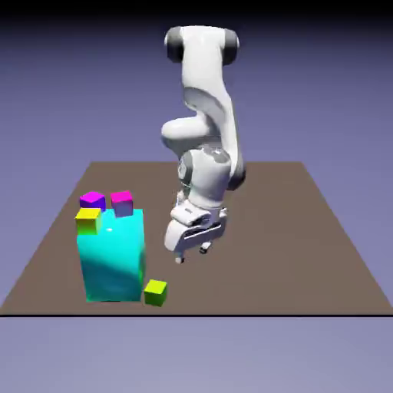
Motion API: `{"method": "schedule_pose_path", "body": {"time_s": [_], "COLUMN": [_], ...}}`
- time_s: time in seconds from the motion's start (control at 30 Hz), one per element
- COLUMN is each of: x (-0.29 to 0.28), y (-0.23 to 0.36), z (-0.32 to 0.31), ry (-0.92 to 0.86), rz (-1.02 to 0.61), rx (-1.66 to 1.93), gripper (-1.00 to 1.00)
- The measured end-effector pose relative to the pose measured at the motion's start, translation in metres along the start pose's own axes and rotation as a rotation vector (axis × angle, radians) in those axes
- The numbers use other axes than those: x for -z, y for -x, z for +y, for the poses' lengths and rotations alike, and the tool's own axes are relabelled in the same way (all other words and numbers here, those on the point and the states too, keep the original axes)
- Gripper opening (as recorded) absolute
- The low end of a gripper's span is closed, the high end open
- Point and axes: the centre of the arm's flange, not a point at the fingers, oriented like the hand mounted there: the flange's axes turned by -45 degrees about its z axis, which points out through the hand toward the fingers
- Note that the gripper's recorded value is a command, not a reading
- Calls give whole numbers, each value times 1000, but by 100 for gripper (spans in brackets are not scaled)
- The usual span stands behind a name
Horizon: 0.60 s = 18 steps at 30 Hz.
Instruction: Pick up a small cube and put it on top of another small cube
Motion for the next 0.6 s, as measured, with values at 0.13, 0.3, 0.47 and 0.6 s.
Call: {"method": "schedule_pose_path", "body": {"time_s": [0.13, 0.3, 0.47, 0.6], "x": [-40, -78, -142, -126], "y": [-7, -9, 6, 1], "z": [5, 14, 15, 15], "ry": [-2, 0, 0, 0], "rz": [-189, -420, -420, -421], "rx": [179, 376, 376, 376], "gripper": [0, 0, 0, -100]}}
